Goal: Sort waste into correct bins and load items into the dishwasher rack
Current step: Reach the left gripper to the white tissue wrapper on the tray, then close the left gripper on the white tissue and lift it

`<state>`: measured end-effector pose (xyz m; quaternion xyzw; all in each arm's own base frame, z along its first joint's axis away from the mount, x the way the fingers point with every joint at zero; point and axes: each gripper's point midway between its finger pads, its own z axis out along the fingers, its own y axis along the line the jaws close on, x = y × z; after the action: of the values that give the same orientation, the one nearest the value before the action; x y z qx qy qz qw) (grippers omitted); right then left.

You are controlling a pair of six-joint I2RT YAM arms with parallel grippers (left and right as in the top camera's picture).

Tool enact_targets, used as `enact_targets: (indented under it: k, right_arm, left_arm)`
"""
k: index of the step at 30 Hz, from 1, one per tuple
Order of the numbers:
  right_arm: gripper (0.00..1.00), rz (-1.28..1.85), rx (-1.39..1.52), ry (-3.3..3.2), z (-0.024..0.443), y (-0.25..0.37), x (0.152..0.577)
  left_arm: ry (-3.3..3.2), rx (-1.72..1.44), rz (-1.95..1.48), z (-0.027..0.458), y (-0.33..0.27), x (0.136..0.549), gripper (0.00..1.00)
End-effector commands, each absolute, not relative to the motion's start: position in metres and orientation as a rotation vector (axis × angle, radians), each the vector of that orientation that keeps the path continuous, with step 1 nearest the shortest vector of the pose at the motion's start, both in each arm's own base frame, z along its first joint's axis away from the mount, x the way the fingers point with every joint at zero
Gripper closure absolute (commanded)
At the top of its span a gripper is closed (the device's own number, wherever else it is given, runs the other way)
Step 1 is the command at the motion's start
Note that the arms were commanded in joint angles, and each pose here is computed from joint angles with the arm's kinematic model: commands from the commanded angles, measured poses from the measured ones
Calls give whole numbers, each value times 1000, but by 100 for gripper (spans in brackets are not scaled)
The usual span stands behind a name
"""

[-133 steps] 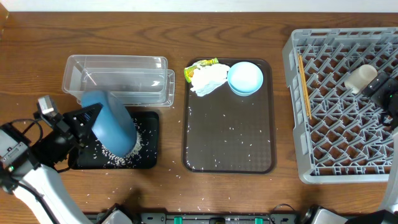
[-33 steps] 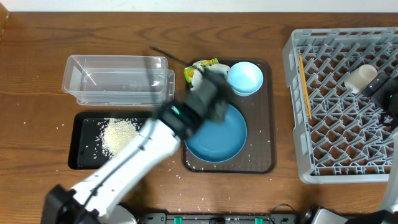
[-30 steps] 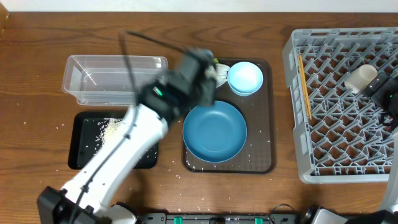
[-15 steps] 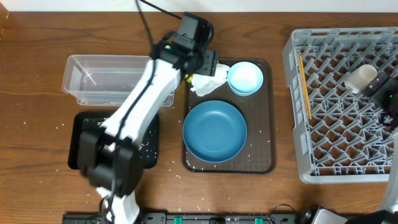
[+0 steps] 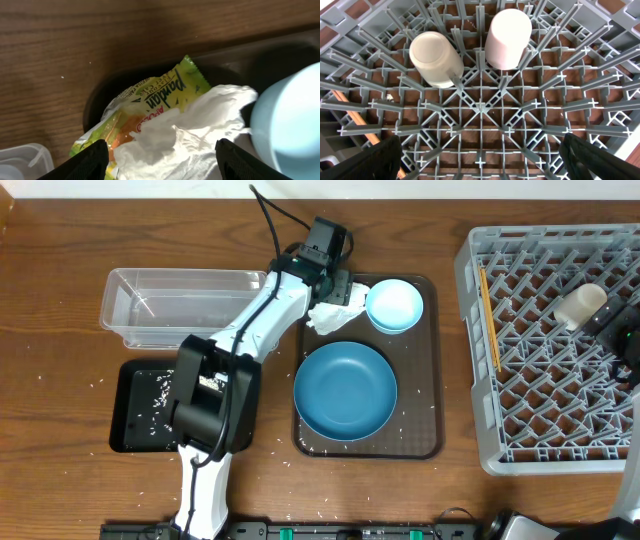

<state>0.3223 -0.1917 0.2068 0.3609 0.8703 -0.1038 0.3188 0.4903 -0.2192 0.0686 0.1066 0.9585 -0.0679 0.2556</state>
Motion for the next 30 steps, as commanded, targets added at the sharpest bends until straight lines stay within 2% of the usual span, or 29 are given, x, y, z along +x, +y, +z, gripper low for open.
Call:
enact_targets:
  k: [1,4,5,7,10,15,22,30]
  right_arm:
    - [1,-291,942,2289,208,-194,321]
    - [1,-291,942,2290,208,-194,321]
    - [1,-290,942,2289,208,-194,321]
    - [1,-291,941,2289,208,-194,321]
    - [1,-291,941,2289,208,-194,321]
    - [1,-291,942,2290,208,-194,321]
    - [1,-290,942,2290,208,-194,321]
    - [1,-291,941,2289,208,-194,321]
  left_arm:
    - [2620,302,-148,53,-220,491,29]
    - [2638,306,-141,40,-220,491,30]
    - [2643,309,-139,37,-221,490,34]
    - [2645,308,-139,35,-221,490,43]
    - [2644,308,-139,35,-221,491,67]
    - [2636,298,-145,45,-221,489,94]
    - [2623,276,-164,86,-220,476,94]
    - [2538,205,-219,166,-210,457,94]
